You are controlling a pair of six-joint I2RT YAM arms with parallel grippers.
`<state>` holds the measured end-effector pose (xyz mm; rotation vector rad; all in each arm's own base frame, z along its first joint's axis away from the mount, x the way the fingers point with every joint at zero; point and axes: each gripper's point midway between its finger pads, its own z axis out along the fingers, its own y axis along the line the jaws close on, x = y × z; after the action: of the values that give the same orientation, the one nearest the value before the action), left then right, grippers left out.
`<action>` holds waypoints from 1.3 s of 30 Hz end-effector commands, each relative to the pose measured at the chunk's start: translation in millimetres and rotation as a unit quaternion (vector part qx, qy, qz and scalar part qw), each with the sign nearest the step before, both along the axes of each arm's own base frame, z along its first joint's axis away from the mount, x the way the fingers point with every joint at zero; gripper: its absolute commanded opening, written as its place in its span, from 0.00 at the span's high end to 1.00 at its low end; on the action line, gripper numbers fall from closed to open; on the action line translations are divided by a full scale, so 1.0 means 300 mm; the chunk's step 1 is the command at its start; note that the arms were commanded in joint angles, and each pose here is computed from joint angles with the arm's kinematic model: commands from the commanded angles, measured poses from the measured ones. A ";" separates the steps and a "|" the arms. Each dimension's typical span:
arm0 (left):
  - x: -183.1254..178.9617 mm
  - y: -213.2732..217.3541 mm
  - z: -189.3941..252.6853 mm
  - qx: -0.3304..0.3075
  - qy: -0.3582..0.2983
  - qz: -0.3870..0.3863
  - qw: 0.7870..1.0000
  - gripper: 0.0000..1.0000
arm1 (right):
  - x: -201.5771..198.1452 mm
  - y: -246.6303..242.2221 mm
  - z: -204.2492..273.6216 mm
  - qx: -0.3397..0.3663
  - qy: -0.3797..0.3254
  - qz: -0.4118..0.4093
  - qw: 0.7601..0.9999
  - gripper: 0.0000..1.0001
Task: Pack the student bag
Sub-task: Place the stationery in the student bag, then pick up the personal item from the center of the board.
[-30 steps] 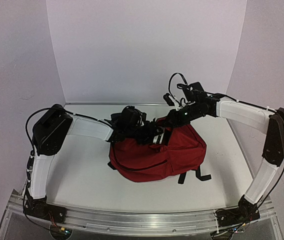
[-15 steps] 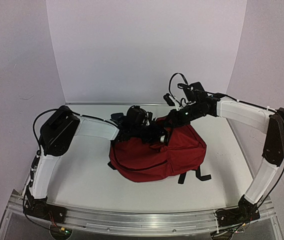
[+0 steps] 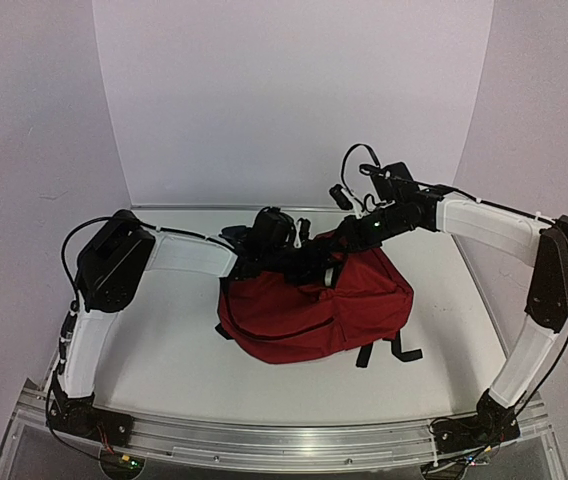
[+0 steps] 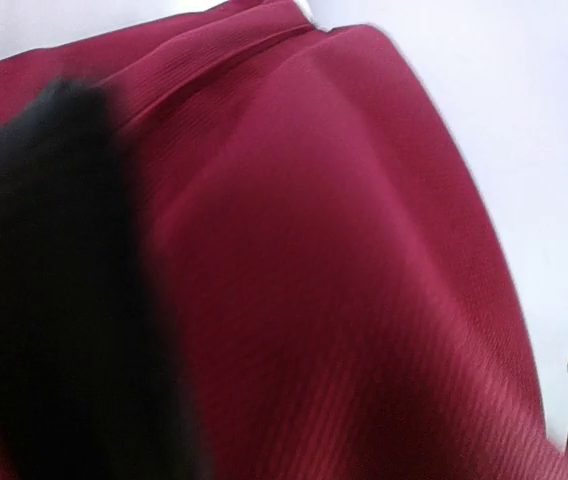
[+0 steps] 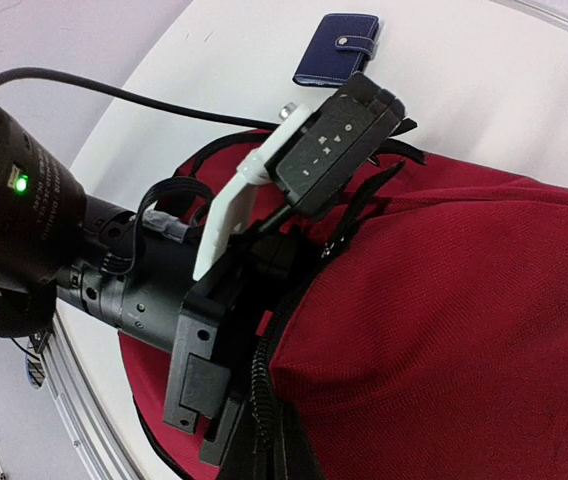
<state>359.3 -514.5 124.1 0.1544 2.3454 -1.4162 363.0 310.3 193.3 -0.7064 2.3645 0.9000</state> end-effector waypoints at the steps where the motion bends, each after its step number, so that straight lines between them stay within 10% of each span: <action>1: -0.050 0.100 0.075 0.052 -0.019 0.009 0.998 0.21 | 0.039 -0.010 0.061 0.017 -0.025 -0.008 1.000 1.00; 12: -0.127 0.345 0.267 0.137 -0.101 0.048 0.984 0.00 | 0.044 -0.031 0.033 0.007 -0.024 -0.012 1.000 1.00; 24: 0.298 0.871 0.224 0.292 -0.026 0.257 0.921 0.00 | 0.047 -0.027 0.023 0.007 -0.018 -0.013 1.000 1.00; 39: 0.573 0.800 -0.070 0.374 0.000 0.228 0.899 0.00 | 0.047 -0.020 0.002 0.008 -0.007 -0.011 1.000 1.00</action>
<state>520.4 -269.3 92.8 -0.2196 2.5886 -0.2669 369.9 301.7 190.0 -0.6811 2.3762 0.8830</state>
